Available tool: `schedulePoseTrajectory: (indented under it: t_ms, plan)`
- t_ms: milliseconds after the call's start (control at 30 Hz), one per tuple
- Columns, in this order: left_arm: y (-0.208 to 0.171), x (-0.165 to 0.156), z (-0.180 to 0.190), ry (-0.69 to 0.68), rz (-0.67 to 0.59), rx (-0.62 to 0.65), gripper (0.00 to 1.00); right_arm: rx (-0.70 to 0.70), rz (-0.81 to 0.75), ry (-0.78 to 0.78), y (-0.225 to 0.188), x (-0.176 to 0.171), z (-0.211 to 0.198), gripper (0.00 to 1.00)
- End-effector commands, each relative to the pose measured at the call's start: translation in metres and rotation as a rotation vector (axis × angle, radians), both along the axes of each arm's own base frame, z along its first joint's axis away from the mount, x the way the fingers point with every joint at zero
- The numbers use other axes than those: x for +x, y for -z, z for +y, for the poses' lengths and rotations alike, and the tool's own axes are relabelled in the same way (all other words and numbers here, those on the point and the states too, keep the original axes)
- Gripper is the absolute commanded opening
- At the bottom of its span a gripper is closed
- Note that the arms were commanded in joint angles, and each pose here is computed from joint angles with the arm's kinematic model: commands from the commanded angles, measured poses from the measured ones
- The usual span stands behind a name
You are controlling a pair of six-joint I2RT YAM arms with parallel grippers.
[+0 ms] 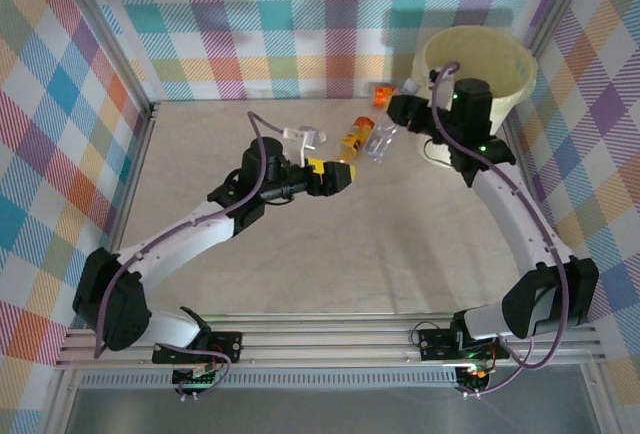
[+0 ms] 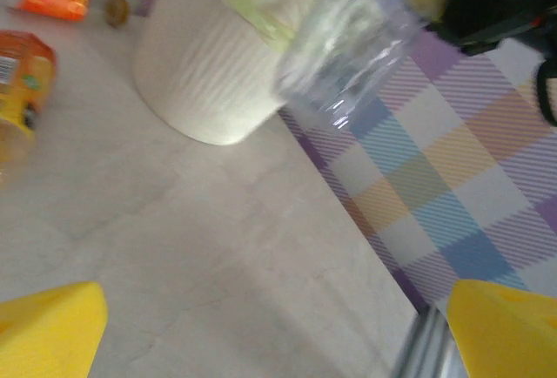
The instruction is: Put the plastic bottles in the bin
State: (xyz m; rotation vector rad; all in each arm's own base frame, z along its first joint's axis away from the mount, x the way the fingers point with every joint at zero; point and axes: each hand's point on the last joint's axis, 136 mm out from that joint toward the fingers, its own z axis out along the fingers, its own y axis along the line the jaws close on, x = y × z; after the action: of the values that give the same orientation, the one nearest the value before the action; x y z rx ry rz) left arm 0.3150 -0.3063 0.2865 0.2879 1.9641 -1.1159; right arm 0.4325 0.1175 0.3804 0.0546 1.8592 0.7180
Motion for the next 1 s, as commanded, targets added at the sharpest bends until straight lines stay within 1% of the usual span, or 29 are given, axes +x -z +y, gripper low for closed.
schedulePoseTrajectory:
  t_ms: [0, 100, 267, 367, 500, 600, 833, 900, 967]
  plan:
    - [0.008, 0.007, 0.024, -0.140, -0.019, 0.057, 1.00, -0.019, -0.126, 0.170, -0.050, 0.003, -0.047, 0.48]
    - [0.013, 0.008, 0.034, -0.189, -0.018, 0.073, 1.00, 0.014, -0.188, 0.289, -0.072, 0.014, -0.083, 0.48]
    - [0.021, 0.007, 0.043, -0.232, -0.001, 0.086, 1.00, 0.059, -0.253, 0.514, -0.092, 0.039, -0.143, 0.48]
    - [0.025, 0.007, 0.046, -0.243, 0.011, 0.093, 1.00, 0.071, -0.285, 0.594, -0.102, 0.055, -0.167, 0.48]
    - [0.032, 0.007, 0.049, -0.261, 0.024, 0.102, 1.00, 0.075, -0.272, 0.673, -0.093, 0.080, -0.184, 0.50]
    - [0.036, 0.008, 0.050, -0.270, 0.031, 0.107, 1.00, 0.111, -0.260, 0.742, -0.078, 0.097, -0.197, 0.51]
    - [0.044, 0.012, 0.047, -0.276, 0.057, 0.112, 1.00, 0.260, -0.279, 0.883, -0.058, 0.119, -0.216, 0.51]
    - [0.045, 0.012, 0.047, -0.275, 0.064, 0.114, 1.00, 0.257, -0.269, 0.899, -0.051, 0.129, -0.216, 0.51]
    - [0.046, 0.013, 0.047, -0.279, 0.066, 0.115, 1.00, 0.225, -0.252, 0.907, -0.043, 0.143, -0.215, 0.54]
